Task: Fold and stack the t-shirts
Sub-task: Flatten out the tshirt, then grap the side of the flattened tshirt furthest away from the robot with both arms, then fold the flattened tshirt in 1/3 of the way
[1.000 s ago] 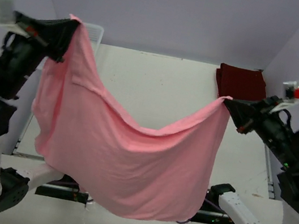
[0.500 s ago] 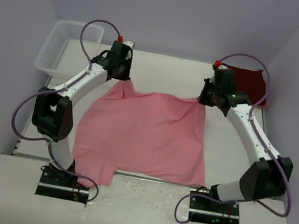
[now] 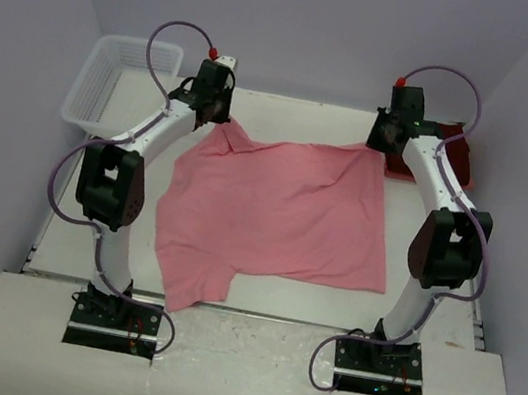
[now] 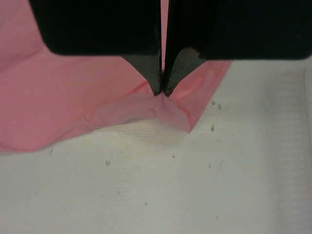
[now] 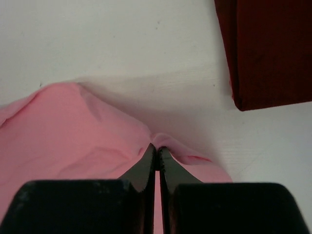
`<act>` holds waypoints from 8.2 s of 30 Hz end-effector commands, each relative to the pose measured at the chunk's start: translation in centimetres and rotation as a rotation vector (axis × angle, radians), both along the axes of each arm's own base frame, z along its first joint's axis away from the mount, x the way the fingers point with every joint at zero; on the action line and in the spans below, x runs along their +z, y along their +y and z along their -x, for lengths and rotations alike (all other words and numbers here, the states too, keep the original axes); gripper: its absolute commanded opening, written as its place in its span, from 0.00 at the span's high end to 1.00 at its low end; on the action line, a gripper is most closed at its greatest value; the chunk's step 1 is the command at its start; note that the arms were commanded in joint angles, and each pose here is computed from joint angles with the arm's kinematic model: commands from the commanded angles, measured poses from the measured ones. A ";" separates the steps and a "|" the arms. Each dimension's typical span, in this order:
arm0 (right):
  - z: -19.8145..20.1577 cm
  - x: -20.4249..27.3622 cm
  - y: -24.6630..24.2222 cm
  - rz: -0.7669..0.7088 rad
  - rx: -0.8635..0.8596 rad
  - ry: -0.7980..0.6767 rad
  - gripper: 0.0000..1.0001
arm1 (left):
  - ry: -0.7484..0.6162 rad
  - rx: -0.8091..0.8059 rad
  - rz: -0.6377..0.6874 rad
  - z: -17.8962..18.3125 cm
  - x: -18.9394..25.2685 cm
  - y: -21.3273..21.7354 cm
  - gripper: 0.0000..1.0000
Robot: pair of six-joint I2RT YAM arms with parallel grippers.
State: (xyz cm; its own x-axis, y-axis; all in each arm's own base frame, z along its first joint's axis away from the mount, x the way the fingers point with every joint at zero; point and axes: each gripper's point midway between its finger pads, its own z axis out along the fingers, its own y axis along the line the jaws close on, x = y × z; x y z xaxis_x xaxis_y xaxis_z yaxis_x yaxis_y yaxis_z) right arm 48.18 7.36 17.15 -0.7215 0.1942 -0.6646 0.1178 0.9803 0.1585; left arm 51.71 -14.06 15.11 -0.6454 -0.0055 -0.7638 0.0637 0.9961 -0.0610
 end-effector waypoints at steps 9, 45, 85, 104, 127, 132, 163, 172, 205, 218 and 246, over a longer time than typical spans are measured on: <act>-4.1 1.7 -5.3 0.050 -0.122 -0.004 1.00 | -0.175 -0.006 0.028 -0.5 7.0 0.6 1.00; 1.1 -2.6 -6.2 -0.014 -0.207 0.133 1.00 | -0.154 0.052 0.083 9.7 9.4 -0.5 1.00; 10.3 -8.3 -6.7 0.009 -0.234 0.272 1.00 | 0.127 0.257 0.019 20.2 -2.2 3.3 0.87; 6.9 -4.8 -5.0 -0.064 -0.157 0.191 0.48 | 0.022 0.379 -0.030 16.0 -0.4 1.5 0.55; 3.3 -4.0 -5.8 -0.068 -0.177 0.194 0.50 | 0.212 0.435 -0.022 6.5 -8.2 8.6 0.54; 3.5 -3.1 -5.7 -0.074 -0.174 0.170 0.50 | 0.222 0.435 -0.015 6.2 -9.2 9.3 0.54; 3.8 -4.2 -5.1 -0.079 -0.157 0.198 0.49 | 0.192 0.389 0.063 4.1 -9.0 8.8 0.58; 3.6 -4.3 -4.9 -0.077 -0.150 0.199 0.50 | 0.177 0.363 0.081 3.3 -8.8 8.3 0.61; 4.3 -8.5 -7.0 0.059 -0.209 0.392 0.52 | 0.166 0.435 0.086 3.6 -8.6 12.6 1.00; 2.1 -10.7 -6.4 0.044 -0.178 0.468 0.52 | 0.193 0.429 0.091 3.7 -9.4 13.3 1.00; 0.8 -13.9 -8.7 0.139 -0.246 0.489 0.85 | 0.210 0.398 0.113 3.2 -10.6 12.6 1.00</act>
State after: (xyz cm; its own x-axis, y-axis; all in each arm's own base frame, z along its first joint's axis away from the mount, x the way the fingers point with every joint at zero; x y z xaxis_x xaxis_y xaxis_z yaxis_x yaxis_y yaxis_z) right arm 46.29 -0.21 2.08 -0.9206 0.3172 -0.2279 0.3408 0.9374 -0.0717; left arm 47.40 -1.90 4.00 -0.7331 -0.3745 -0.5677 -0.3621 0.9215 -0.1402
